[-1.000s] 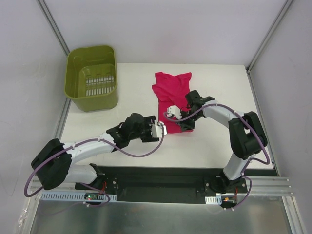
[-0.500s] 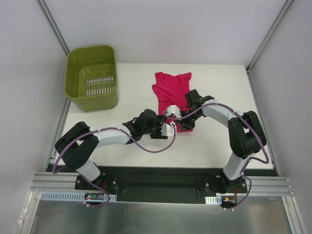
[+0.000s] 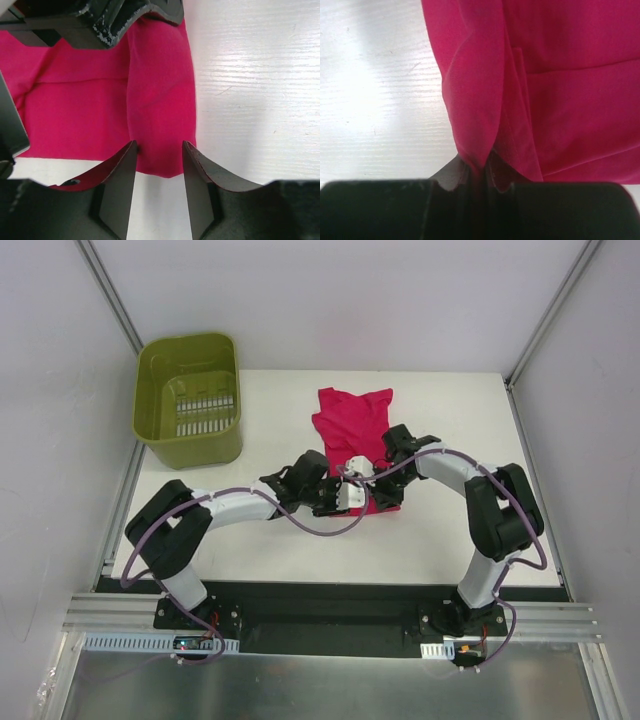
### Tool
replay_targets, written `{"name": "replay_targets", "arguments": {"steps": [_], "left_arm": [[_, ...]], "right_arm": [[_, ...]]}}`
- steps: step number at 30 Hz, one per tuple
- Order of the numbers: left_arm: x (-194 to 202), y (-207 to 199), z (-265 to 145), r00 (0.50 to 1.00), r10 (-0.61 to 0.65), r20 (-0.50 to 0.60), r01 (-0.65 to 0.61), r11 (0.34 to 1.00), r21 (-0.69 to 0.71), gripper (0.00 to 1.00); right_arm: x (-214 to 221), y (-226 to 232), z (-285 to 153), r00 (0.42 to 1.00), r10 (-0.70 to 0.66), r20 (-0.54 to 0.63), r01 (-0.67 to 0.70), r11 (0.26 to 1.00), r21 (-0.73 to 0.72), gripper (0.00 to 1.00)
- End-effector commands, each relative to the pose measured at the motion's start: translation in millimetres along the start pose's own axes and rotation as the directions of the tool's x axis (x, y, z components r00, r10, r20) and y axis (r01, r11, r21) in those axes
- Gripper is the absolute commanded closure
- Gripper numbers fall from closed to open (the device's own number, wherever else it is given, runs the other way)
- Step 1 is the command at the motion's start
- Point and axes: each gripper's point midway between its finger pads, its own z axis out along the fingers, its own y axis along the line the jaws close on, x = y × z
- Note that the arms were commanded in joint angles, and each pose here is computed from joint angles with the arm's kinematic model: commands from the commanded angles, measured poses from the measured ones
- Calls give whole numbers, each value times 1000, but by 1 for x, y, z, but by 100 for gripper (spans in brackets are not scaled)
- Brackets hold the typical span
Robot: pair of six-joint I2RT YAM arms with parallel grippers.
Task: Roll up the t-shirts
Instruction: Roll the T-shirt to the center of the board.
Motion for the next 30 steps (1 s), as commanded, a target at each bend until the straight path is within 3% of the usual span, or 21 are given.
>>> {"name": "replay_targets", "arguments": {"steps": [1, 7, 9, 12, 18, 21, 25, 30], "left_arm": [[10, -28, 11, 998, -58, -38, 64, 985, 159, 60], [12, -27, 13, 986, -159, -55, 165, 975, 149, 62], [8, -11, 5, 977, -206, -52, 209, 975, 78, 52], [0, 12, -20, 953, -301, 13, 301, 953, -18, 47], [6, 12, -58, 913, -401, 74, 406, 912, -61, 37], [12, 20, -59, 839, -536, 92, 542, 839, -51, 36], [-2, 30, -55, 696, -706, 131, 703, 707, 76, 35], [-5, 38, -48, 697, -695, 175, 691, 717, 96, 35]], "right_arm": [[-27, 1, -6, 997, -40, 65, 41, 999, -17, 95], [-28, -1, -6, 998, -21, 58, 22, 999, -25, 95], [-27, 1, -6, 998, -9, 56, 10, 999, -30, 96], [-26, 2, -9, 998, 13, 60, -11, 1000, -27, 96], [-23, 2, -15, 994, 81, 68, -78, 996, -47, 96], [-21, 1, -18, 993, 102, 67, -98, 993, -59, 96], [-19, 0, -20, 989, 134, 59, -130, 989, -75, 96], [-16, 1, -21, 989, 140, 40, -136, 987, -88, 96]]}}
